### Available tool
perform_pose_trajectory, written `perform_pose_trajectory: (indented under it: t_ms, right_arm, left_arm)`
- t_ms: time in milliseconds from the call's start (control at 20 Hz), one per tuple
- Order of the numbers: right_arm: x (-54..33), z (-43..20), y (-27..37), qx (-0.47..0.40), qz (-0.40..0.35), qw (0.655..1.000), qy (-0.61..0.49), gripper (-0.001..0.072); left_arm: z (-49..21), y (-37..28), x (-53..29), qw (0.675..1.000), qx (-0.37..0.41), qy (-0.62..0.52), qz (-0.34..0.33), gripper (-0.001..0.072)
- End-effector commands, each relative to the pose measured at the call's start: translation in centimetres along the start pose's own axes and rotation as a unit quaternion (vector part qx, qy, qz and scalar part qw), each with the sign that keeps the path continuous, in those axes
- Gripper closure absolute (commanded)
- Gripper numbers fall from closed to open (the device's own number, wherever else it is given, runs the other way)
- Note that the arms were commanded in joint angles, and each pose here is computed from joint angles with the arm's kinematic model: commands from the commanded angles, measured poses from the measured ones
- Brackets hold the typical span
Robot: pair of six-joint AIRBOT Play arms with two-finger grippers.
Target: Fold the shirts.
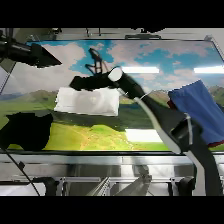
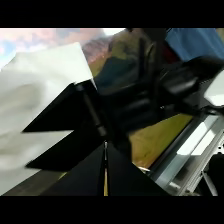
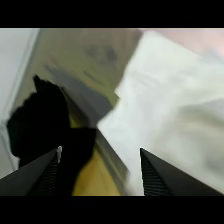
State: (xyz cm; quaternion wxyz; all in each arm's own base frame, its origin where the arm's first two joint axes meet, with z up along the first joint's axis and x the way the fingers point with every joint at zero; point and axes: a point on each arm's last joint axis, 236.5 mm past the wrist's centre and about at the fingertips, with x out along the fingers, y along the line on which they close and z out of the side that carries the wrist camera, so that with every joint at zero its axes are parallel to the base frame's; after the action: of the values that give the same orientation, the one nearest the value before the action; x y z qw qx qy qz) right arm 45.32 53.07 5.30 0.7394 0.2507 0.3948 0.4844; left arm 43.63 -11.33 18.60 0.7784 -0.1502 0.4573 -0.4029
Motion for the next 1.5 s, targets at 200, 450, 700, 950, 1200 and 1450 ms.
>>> perform_pose_trajectory:
  t_ms: [200,450,700,950,1200,1450]
  right_arm:
    - [0.5,-1.1,7.7,0.001,0.256,0.966,-0.044,0.0570]
    - [-7.4,-0.3,-1.1,0.008,0.043,0.994,0.102,0.0696]
    - [-20.9,0.9,-8.9,0.045,-0.148,0.975,0.160,0.0697]
    - [-24.1,-3.3,-17.5,0.131,-0.265,0.938,0.179,0.0022]
    - [-16.8,-4.9,-20.5,0.194,-0.198,0.950,0.144,0.0024]
    - [-12.5,-6.6,-20.9,0.227,-0.171,0.950,0.131,0.0025]
  left_arm:
    - [-3.1,2.3,0.2,0.998,-0.060,-0.008,-0.018,0.0693]
    - [-4.2,1.7,0.0,0.998,-0.065,-0.008,-0.017,0.0694]
    - [-5.3,0.2,-0.5,0.998,-0.055,-0.012,-0.013,0.0693]
    - [-6.7,0.4,0.1,0.998,-0.059,-0.026,-0.003,0.0693]
    - [-6.7,0.5,0.2,0.998,-0.055,-0.027,-0.002,0.0693]
    - [-6.6,0.5,0.2,0.999,-0.041,-0.029,-0.001,0.0693]
